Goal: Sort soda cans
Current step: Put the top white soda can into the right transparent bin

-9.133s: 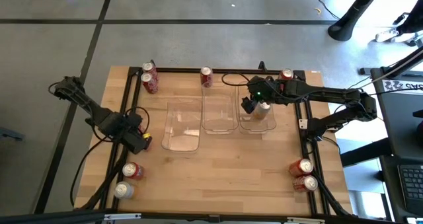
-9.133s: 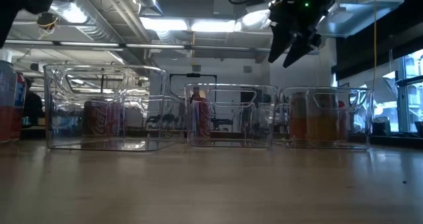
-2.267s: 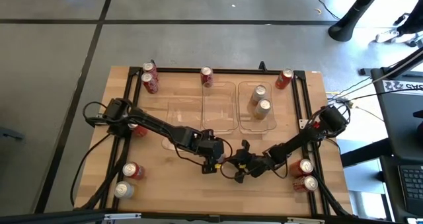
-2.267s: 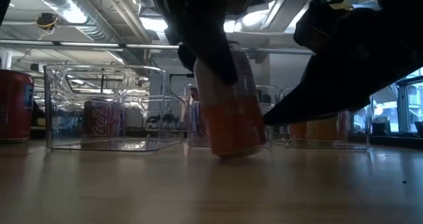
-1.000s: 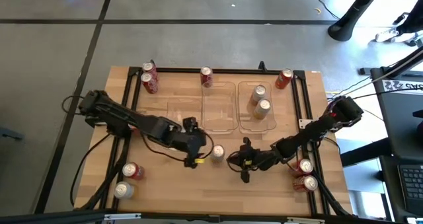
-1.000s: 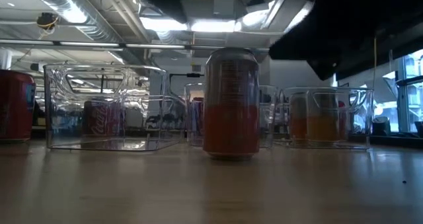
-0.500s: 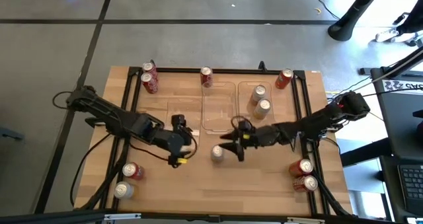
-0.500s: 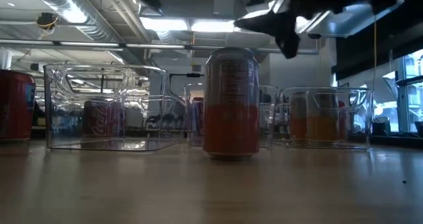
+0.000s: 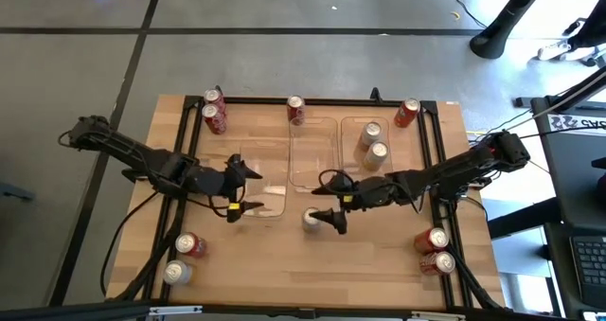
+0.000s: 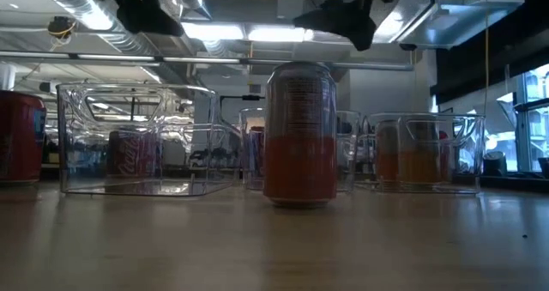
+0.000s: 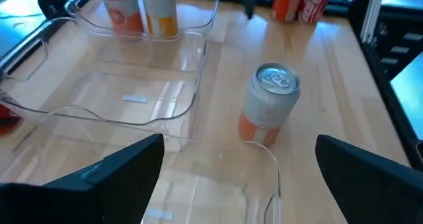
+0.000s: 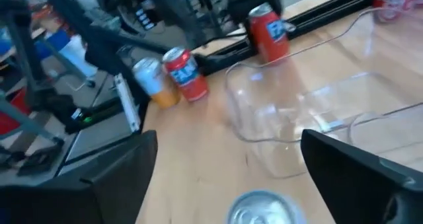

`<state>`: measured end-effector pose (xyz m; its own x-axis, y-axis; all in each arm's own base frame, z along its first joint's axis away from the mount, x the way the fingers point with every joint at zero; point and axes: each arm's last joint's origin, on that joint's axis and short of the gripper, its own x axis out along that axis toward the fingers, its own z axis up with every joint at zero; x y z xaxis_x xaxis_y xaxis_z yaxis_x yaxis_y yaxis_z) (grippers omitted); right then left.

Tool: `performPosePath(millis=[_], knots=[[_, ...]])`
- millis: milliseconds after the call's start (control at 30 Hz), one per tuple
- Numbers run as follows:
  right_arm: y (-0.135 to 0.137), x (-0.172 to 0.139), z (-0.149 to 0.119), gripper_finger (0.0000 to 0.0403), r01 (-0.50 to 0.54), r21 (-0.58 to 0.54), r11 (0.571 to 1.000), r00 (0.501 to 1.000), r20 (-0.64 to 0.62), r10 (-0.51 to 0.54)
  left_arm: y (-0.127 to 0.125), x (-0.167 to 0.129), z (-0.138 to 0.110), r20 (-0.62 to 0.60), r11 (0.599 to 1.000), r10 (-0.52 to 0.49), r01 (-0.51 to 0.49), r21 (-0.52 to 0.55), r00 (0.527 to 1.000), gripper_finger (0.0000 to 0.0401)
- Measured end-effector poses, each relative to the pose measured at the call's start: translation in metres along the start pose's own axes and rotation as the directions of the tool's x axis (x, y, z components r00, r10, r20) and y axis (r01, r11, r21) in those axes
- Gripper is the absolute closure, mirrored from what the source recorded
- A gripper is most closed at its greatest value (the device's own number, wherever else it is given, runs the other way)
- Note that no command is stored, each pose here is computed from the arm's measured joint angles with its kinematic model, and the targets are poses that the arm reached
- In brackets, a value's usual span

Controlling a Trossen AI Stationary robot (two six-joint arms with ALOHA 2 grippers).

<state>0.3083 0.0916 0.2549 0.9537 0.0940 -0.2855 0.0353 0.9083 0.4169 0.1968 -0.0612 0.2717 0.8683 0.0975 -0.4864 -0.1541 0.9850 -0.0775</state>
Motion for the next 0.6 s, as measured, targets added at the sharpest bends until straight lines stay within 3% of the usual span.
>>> performPosePath(millis=[133,367,600], knots=[[0.002,0.009,-0.017,0.0046,0.055,-0.097,0.994,0.998,-0.025,-0.058,0.002,0.002,-0.009,0.064,1.0,-0.021,0.021,-0.003,0.998,0.0019],[-0.006,0.028,-0.039,0.0047,0.088,-0.217,0.972,0.99,-0.088,-0.109,0.003,0.006,-0.014,0.053,1.0,-0.016,0.017,-0.021,0.998,0.0019],[-0.014,0.04,-0.055,0.0047,0.113,-0.249,0.962,0.98,-0.129,-0.148,0.003,0.006,-0.013,0.055,0.999,-0.016,0.018,-0.032,0.998,0.0019]])
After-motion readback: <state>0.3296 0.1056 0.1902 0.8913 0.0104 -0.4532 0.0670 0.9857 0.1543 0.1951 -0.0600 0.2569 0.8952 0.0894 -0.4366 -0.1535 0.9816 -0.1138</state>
